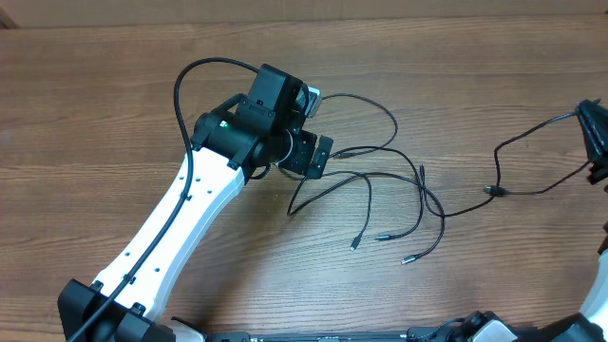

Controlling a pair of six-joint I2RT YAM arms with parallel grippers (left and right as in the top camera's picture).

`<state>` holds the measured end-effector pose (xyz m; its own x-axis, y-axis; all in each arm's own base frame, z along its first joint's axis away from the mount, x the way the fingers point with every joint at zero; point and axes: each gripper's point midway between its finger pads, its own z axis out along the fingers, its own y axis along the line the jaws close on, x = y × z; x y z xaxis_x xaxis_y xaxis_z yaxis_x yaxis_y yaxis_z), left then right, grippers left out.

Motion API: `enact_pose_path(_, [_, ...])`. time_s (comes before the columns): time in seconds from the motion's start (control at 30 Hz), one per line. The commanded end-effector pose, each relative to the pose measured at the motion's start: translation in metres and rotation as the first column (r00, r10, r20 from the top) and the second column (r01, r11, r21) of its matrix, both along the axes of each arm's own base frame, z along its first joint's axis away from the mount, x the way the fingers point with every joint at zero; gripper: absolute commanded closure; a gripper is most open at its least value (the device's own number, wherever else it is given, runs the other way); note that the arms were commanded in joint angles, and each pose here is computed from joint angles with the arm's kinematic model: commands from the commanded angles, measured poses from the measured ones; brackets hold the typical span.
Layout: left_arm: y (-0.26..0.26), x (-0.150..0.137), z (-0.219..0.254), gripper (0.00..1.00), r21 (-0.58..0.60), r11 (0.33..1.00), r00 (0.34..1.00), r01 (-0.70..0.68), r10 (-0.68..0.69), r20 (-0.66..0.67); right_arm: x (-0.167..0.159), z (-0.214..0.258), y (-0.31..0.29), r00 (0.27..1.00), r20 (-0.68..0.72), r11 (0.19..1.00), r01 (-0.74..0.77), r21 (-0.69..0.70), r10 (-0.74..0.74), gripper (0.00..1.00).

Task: Untangle cables
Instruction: 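Pull the right gripper far rightward, drawing one black cable out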

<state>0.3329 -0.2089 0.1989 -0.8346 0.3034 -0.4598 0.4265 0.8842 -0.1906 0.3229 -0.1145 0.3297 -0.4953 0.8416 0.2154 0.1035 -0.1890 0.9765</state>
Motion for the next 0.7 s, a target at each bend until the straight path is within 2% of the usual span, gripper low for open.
enact_pose_path(0.0, [-0.001,0.002,0.001,0.0,-0.012,1.0,1.0,-0.005,0.005,-0.003,0.01,-0.013,-0.022,0.988,-0.085,0.987,0.138,0.082,-0.131,0.96])
enact_pose_path(0.13, [-0.001,0.002,0.001,0.0,-0.012,1.0,1.0,-0.005,0.005,-0.003,0.013,-0.039,-0.034,0.951,-0.233,0.952,0.248,0.18,-0.203,0.96])
enact_pose_path(0.23, [-0.001,0.002,0.001,0.0,-0.012,1.0,1.0,-0.005,0.005,-0.003,0.012,-0.065,-0.043,0.896,-0.364,0.907,0.35,0.232,-0.253,0.96])
enact_pose_path(0.3, [-0.001,0.002,0.001,0.0,-0.012,1.0,1.0,-0.005,0.005,-0.003,0.01,-0.08,-0.05,0.851,-0.438,0.874,0.423,0.238,-0.292,0.9])
enact_pose_path(0.47, [-0.001,0.002,0.001,0.0,-0.012,1.0,1.0,-0.005,0.005,-0.003,0.007,-0.097,-0.077,0.749,-0.497,0.8,0.577,0.166,-0.437,0.8])
enact_pose_path(0.6, [-0.001,0.002,0.001,0.0,-0.012,1.0,1.0,-0.005,0.005,-0.003,0.001,-0.107,-0.105,0.637,-0.515,0.708,0.701,0.08,-0.573,0.8])
enact_pose_path(0.67, [-0.001,0.002,0.001,0.0,-0.012,1.0,1.0,-0.005,0.005,-0.003,-0.005,-0.113,-0.123,0.555,-0.518,0.637,0.77,0.024,-0.651,0.83])
